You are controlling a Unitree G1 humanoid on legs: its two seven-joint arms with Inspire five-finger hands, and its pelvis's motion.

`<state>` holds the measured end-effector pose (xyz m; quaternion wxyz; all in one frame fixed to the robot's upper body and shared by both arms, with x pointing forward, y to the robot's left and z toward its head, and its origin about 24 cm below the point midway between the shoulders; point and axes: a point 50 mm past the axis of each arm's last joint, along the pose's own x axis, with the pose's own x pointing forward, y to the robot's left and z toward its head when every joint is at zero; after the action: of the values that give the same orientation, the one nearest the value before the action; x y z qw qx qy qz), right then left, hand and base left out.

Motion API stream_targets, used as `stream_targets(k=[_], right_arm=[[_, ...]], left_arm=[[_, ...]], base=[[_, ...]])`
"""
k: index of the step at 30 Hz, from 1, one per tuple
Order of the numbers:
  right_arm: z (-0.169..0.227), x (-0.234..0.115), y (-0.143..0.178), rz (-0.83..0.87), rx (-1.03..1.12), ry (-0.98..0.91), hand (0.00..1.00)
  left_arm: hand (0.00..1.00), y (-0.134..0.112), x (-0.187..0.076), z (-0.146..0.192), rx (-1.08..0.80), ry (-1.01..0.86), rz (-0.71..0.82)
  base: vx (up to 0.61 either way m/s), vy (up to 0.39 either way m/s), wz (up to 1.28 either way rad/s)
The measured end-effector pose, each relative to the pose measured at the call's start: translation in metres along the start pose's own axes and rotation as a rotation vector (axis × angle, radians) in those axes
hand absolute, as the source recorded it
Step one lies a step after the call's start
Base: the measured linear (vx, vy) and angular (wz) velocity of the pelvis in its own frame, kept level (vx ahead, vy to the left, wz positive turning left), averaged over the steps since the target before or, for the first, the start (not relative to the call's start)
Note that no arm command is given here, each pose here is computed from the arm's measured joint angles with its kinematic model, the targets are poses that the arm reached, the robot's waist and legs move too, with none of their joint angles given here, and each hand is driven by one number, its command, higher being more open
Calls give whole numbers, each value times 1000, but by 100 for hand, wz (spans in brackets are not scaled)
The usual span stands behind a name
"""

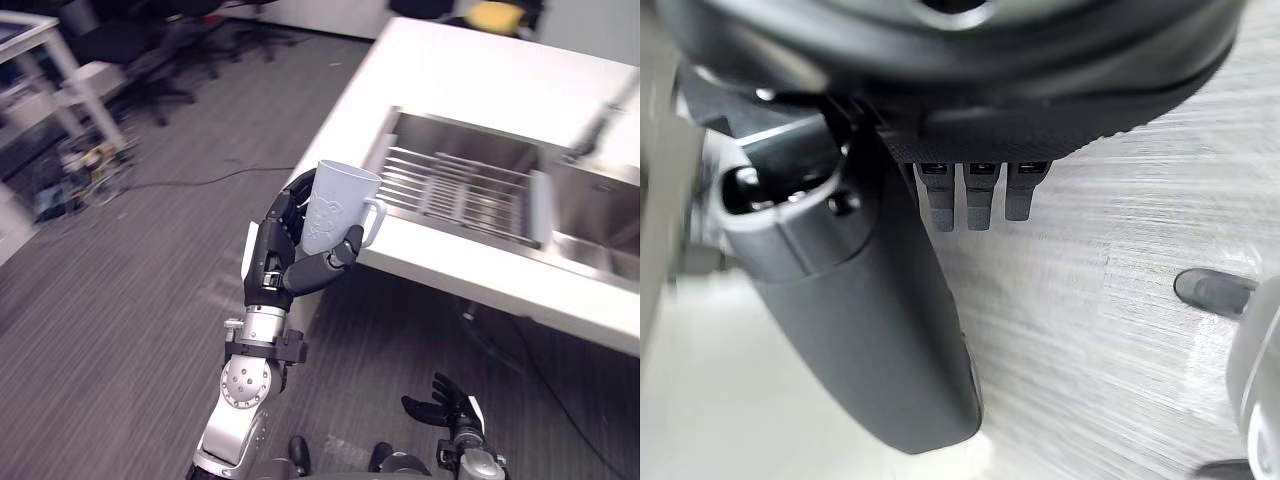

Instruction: Walk over to the sink, pick up the cup, carry it to the dishwasher, place the cup inside the dishwasher, then close the dishwasher door

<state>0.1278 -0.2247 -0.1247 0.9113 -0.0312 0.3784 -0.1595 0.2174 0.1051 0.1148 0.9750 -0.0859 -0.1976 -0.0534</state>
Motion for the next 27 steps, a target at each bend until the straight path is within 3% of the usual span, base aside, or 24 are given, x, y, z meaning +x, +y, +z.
stream_targets(k=[8,14,19,26,27], right_arm=[[37,17,-12,-25,-125,-94,90],[42,11,19,85,-147,-144,90],[20,0,17,85,-135,-89,90],[24,-6,18,105,-121,-123,90],[-4,-16,6,88,-150,-37,90]], left_arm=[[30,20,-15,-10,-7,76,103],[30,23,-17,-12,18,96,84],[30,15,-21,-22,-1,146,37],[30,16,-27,-29,-29,191,16],[30,10,-34,-38,-42,245,-20]], base=[[67,204,173],[179,94,153],[198,-63,128],[151,-145,7],[51,-56,-6]])
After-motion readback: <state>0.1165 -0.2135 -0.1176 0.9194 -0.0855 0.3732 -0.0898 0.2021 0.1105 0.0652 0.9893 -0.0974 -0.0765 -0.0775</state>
